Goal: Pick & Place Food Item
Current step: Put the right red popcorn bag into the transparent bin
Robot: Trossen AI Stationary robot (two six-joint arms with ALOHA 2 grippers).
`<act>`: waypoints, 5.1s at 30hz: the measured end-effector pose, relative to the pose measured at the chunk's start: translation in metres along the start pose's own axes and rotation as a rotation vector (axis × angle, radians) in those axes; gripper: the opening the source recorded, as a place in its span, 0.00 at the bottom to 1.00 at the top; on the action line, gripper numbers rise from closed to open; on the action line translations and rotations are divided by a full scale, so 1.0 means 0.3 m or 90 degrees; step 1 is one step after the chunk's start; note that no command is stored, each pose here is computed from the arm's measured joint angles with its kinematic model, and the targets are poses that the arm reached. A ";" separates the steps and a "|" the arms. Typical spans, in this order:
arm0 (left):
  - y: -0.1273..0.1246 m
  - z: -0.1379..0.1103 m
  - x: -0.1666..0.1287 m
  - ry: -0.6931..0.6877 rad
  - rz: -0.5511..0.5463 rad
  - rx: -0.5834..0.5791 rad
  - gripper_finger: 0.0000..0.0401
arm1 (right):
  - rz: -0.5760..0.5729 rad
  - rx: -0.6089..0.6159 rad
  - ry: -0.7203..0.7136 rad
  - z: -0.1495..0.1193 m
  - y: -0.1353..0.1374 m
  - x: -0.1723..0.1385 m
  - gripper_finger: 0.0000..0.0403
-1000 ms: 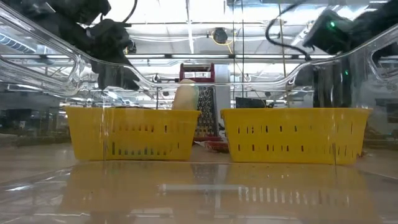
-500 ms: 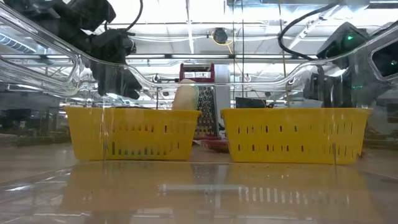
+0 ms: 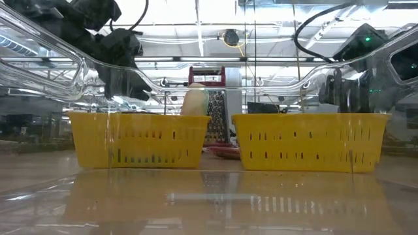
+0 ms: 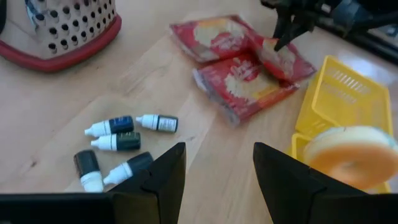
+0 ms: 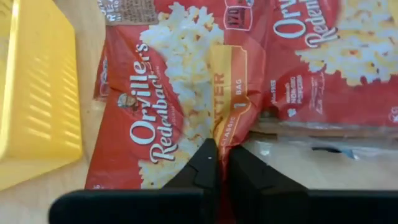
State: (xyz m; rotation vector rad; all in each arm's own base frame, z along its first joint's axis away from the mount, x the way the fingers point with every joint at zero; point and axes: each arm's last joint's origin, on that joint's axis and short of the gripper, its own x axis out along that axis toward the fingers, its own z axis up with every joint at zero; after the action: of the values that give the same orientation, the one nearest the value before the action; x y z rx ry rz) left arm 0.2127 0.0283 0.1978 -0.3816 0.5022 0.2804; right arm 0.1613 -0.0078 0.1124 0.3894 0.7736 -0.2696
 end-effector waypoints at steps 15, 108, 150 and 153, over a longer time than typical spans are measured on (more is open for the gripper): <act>-0.031 0.078 -0.011 -0.154 -0.065 -0.039 0.46 | -0.157 -0.251 -0.332 0.210 0.051 -0.107 0.02; -0.831 0.048 -0.065 -0.077 -0.222 -0.705 0.00 | -0.360 -0.291 -0.560 0.271 0.110 -0.275 0.35; -0.897 -0.153 0.134 0.045 -0.140 -0.569 0.52 | -0.340 -0.311 -0.679 0.280 0.148 -0.374 0.34; -0.886 -0.147 0.148 0.078 -0.144 -0.540 0.54 | -0.340 -0.312 -0.678 0.280 0.148 -0.374 0.34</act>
State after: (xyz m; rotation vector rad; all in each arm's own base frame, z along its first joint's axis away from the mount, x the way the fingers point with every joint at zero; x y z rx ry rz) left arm 0.3251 -0.2200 0.2150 -1.2776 0.4354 0.2409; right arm 0.1531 0.0059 0.2587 -0.4384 -0.1465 -0.6919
